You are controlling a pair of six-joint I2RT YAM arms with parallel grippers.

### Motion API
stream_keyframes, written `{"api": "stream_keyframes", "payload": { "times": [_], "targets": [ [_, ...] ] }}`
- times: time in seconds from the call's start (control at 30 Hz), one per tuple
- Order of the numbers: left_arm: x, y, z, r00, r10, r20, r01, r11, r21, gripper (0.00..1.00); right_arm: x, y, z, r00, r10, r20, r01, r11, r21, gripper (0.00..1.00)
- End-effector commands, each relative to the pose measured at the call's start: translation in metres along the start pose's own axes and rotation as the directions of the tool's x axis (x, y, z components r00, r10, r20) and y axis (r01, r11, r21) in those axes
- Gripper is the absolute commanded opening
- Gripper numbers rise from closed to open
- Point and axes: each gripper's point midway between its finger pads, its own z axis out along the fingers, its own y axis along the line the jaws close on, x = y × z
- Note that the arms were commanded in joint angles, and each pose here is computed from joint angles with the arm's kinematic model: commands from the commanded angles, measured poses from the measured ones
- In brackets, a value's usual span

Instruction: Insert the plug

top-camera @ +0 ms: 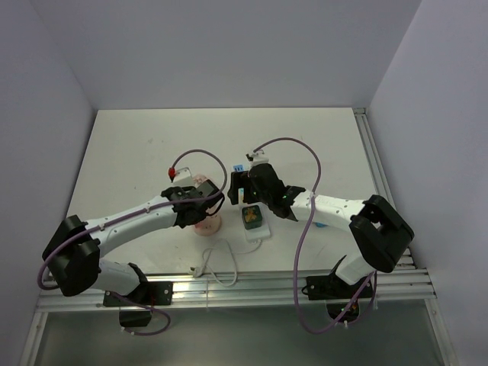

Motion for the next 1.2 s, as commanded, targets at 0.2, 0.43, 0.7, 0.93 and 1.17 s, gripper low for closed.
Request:
{"api": "stream_keyframes", "payload": {
  "times": [0.2,0.43,0.7,0.93,1.17],
  "targets": [
    [-0.017,-0.014,-0.003,0.999,0.011,0.052,-0.011,1.0,0.009,0.0,-0.016,0.003,-0.005,0.998,0.015,0.058,-0.014,1.0,-0.016,0.92],
    [-0.019,-0.017,-0.003,0.997,0.018,0.076,-0.019,1.0,0.014,0.0,-0.016,0.004,-0.005,0.998,0.016,0.058,-0.014,1.0,-0.02,0.92],
    [-0.023,-0.024,-0.008,0.993,0.029,0.111,-0.034,0.998,0.044,0.0,-0.016,0.002,-0.004,0.998,0.017,0.053,-0.016,1.0,-0.018,0.92],
    [-0.025,-0.024,-0.01,0.99,0.058,0.126,-0.061,0.998,0.025,0.0,-0.016,0.001,-0.004,0.998,0.023,0.053,-0.022,1.0,-0.017,0.92],
    [-0.02,-0.024,-0.006,0.99,0.076,0.118,-0.077,0.997,0.011,0.0,-0.016,-0.001,-0.004,0.998,0.031,0.056,-0.03,0.999,-0.015,0.92]
  ]
}}
